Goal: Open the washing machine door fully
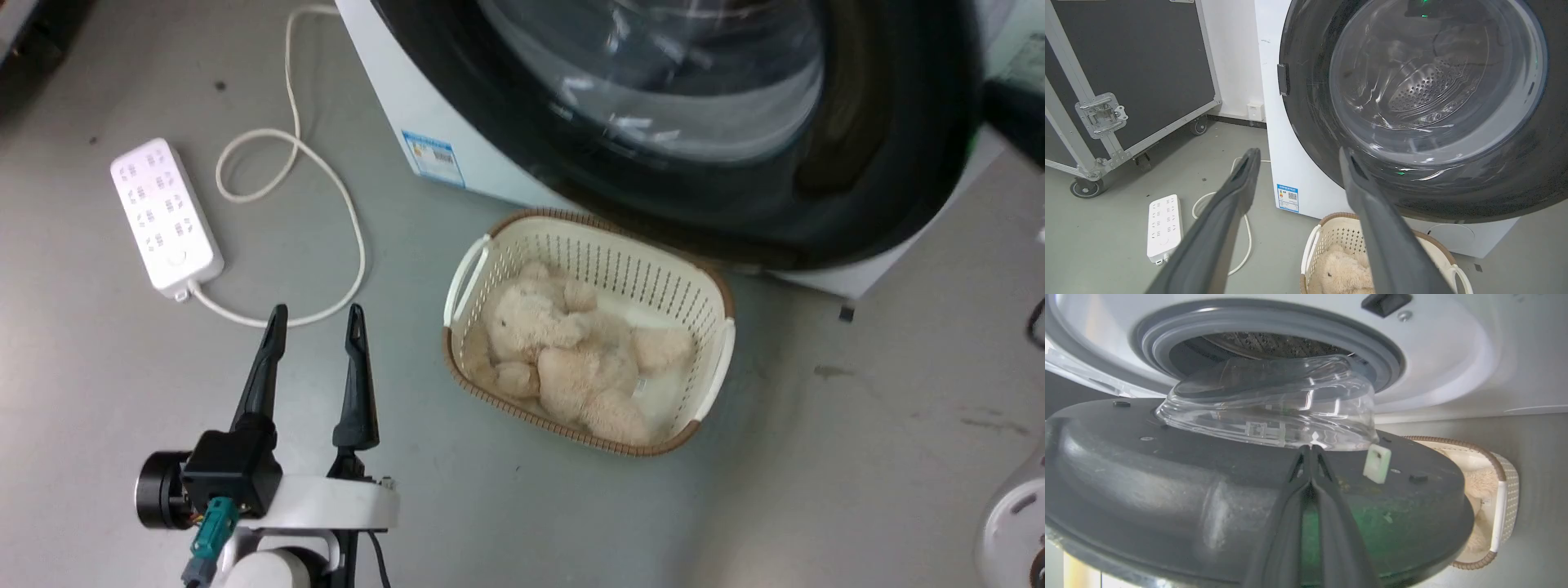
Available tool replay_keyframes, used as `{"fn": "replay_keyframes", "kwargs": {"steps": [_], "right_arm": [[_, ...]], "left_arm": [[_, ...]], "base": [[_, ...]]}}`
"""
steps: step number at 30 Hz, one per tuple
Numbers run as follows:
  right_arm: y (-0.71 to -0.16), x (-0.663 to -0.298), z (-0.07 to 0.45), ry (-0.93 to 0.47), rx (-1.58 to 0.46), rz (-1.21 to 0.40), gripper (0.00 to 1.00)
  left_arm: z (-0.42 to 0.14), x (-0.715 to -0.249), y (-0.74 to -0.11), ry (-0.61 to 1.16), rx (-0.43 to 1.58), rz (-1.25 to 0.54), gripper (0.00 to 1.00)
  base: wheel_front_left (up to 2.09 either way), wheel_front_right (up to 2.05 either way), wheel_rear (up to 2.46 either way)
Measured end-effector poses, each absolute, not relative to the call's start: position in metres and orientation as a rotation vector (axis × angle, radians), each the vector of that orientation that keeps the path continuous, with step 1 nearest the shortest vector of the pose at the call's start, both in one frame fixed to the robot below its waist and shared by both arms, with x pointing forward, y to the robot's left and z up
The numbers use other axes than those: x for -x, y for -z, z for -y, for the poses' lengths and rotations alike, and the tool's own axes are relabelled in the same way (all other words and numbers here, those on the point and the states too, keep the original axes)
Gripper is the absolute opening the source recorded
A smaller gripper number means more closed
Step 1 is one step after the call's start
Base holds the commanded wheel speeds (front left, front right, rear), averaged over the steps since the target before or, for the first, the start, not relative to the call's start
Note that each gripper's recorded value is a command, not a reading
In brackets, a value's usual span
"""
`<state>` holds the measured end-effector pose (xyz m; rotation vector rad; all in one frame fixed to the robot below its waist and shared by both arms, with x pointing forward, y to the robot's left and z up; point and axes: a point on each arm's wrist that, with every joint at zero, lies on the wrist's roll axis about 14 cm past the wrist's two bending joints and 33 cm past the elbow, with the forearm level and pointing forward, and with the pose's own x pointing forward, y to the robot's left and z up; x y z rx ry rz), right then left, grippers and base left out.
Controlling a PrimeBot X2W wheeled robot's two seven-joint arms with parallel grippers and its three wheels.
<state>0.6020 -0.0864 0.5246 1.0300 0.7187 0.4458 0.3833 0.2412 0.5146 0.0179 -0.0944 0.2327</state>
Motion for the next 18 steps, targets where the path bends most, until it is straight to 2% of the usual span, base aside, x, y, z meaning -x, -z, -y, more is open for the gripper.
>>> {"fn": "replay_keyframes", "kwargs": {"steps": [8, 18], "right_arm": [[-0.548, -0.553, 0.050, -0.636, -1.085, -0.788, 0.00], [-0.527, -0.467, 0.007, -0.792, -1.029, -0.946, 0.00]], "left_arm": [[-0.237, -0.362, -0.529, -0.210, -0.003, 0.139, 1.00], [-0.228, -0.333, -0.530, -0.176, 0.014, 0.147, 1.00]], "base": [[0.00, 0.00, 0.00], [0.00, 0.00, 0.00]]}}
